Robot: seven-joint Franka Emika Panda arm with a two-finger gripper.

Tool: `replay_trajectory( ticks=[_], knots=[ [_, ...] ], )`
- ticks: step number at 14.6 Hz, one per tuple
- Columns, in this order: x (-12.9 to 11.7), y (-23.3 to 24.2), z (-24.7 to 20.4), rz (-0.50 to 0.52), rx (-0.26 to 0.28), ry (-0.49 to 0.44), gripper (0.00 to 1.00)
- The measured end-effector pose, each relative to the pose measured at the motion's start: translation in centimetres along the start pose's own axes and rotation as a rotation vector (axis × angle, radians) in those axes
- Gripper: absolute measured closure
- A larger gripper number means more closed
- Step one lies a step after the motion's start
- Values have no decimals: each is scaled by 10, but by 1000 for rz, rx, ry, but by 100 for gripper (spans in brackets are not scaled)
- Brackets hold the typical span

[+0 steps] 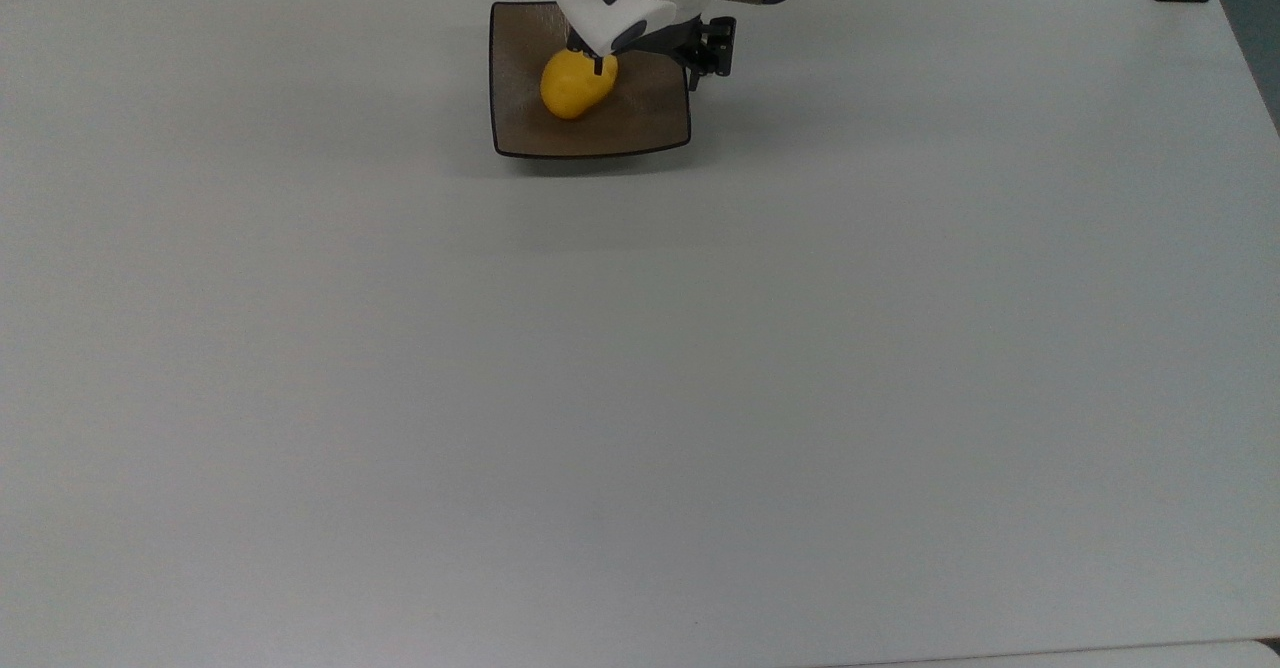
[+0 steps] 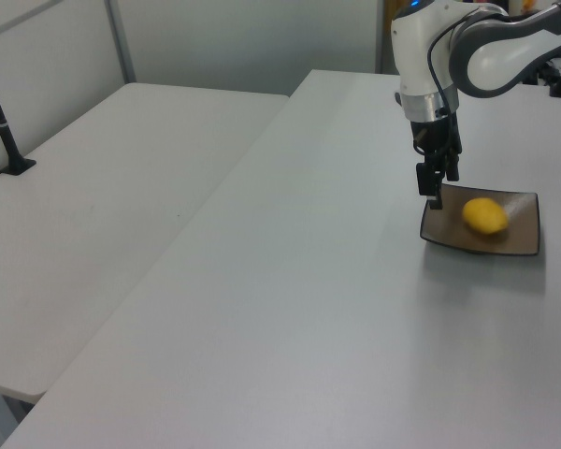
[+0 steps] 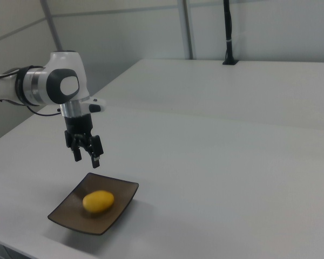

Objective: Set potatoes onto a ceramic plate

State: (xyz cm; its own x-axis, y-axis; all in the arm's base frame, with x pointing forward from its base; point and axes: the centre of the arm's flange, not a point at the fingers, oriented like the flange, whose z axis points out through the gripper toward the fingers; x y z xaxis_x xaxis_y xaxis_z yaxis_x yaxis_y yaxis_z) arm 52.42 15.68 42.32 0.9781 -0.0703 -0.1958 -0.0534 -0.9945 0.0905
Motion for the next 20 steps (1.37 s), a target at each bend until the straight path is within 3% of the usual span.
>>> replay_trajectory(
  ticks=[4, 8, 13, 17, 20],
  knots=[
    [6, 13, -23, -29, 10, 47, 0],
    [-2, 43, -65, -221, -9, 56, 0],
    [2, 117, -131, -191, 18, 180, 0],
    [2, 118, -136, -179, 73, 195, 0],
    [3, 118, -136, -178, 78, 197, 0]
  ],
)
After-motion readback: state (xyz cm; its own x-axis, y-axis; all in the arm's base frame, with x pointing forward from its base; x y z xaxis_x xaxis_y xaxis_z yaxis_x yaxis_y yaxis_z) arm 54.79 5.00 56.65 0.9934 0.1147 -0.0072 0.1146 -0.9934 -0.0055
